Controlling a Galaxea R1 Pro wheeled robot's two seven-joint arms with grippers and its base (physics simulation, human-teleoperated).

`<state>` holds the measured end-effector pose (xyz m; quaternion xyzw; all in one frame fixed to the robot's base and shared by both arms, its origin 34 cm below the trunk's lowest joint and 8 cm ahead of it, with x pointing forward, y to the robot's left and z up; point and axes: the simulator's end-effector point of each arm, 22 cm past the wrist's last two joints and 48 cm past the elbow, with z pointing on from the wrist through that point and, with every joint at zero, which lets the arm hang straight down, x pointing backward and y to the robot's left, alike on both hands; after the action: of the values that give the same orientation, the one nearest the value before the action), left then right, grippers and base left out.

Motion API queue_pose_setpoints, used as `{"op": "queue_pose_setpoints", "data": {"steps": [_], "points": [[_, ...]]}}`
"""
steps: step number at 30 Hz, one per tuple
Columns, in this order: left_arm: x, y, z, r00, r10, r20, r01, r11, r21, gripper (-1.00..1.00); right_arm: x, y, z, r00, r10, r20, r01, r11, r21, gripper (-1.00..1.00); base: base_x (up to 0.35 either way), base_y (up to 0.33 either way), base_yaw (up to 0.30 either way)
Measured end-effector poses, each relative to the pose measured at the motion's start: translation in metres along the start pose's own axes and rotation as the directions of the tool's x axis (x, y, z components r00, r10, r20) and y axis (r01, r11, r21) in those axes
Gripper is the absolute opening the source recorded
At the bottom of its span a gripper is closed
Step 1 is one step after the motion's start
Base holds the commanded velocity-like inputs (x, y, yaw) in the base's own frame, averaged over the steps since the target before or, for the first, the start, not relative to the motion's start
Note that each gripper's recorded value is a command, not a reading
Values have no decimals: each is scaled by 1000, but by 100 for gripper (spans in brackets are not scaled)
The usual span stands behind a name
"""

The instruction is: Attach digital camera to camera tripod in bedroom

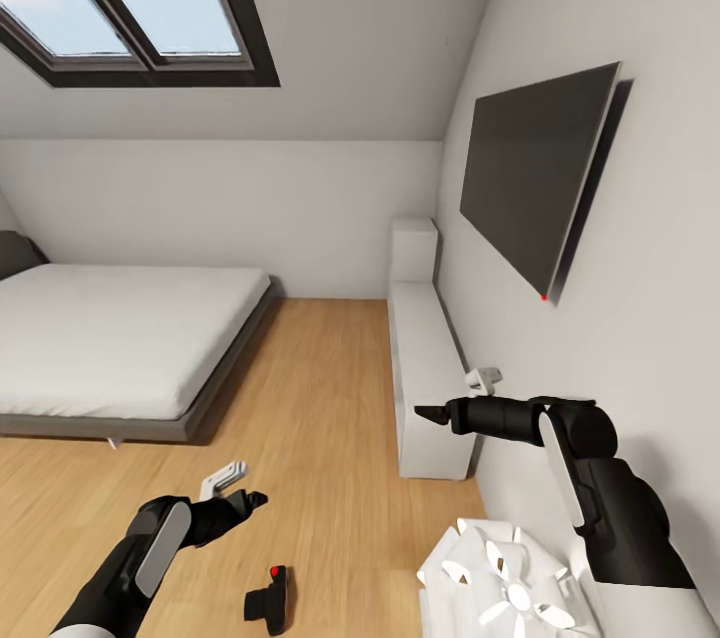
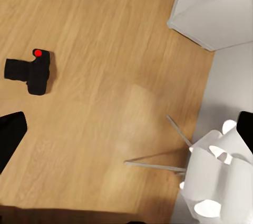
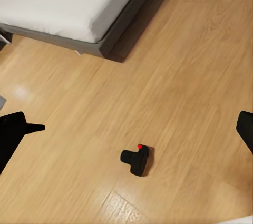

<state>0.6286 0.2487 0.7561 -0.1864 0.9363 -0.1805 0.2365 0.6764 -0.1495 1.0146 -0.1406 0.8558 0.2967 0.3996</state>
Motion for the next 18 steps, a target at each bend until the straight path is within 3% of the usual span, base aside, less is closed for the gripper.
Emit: {"op": "queue_pose_setpoints", "data": {"steps": [18], "points": [[4,21,19,1000,6,2,-6,1000,-22,100,12,-21,6,1000,14,20,-14,1000,19,100,0,0,0]]}}
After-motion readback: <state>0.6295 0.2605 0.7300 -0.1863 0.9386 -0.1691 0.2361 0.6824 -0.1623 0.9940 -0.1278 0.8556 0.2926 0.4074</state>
